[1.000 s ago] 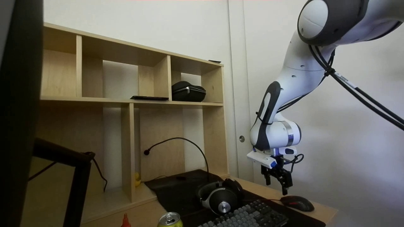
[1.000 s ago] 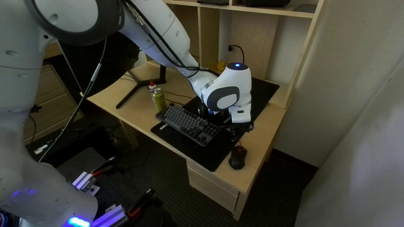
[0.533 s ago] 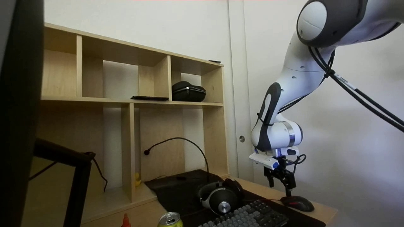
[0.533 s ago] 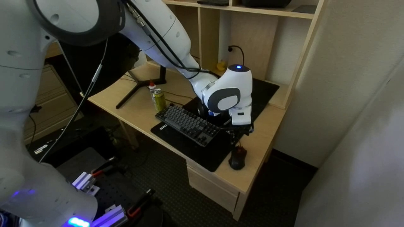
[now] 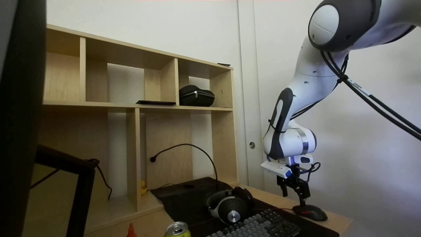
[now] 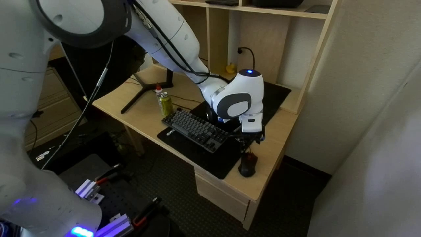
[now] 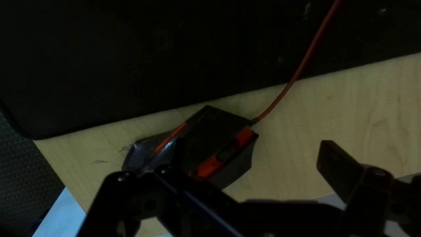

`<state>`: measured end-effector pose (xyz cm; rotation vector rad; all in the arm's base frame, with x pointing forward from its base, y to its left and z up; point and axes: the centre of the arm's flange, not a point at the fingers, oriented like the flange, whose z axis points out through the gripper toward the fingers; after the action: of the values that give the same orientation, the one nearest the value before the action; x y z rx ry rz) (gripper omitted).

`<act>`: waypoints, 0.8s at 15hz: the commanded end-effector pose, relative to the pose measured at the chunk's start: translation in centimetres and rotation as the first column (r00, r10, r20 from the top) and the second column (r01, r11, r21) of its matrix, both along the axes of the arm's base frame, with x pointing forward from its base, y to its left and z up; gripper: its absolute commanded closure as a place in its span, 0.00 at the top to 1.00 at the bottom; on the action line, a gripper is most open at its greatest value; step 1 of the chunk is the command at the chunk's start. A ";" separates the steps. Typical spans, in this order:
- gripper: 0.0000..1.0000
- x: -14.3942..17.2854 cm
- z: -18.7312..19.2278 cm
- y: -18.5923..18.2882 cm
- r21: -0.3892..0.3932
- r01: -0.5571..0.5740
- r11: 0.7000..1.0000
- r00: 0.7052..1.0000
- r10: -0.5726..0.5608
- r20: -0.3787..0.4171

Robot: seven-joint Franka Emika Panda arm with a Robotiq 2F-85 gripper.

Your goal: Click on the mouse

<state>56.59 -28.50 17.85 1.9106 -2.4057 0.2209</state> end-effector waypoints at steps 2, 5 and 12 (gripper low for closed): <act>1.00 0.0 0.0 0.0 0.003 0.006 1.000 1.000 -0.006 0.003; 1.00 0.0 0.0 0.0 0.004 0.008 1.000 1.000 -0.008 0.004; 1.00 0.9 -2.1 0.1 -0.002 0.003 1.000 0.998 -0.003 0.062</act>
<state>56.73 -28.36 17.07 1.9082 -2.4196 0.2404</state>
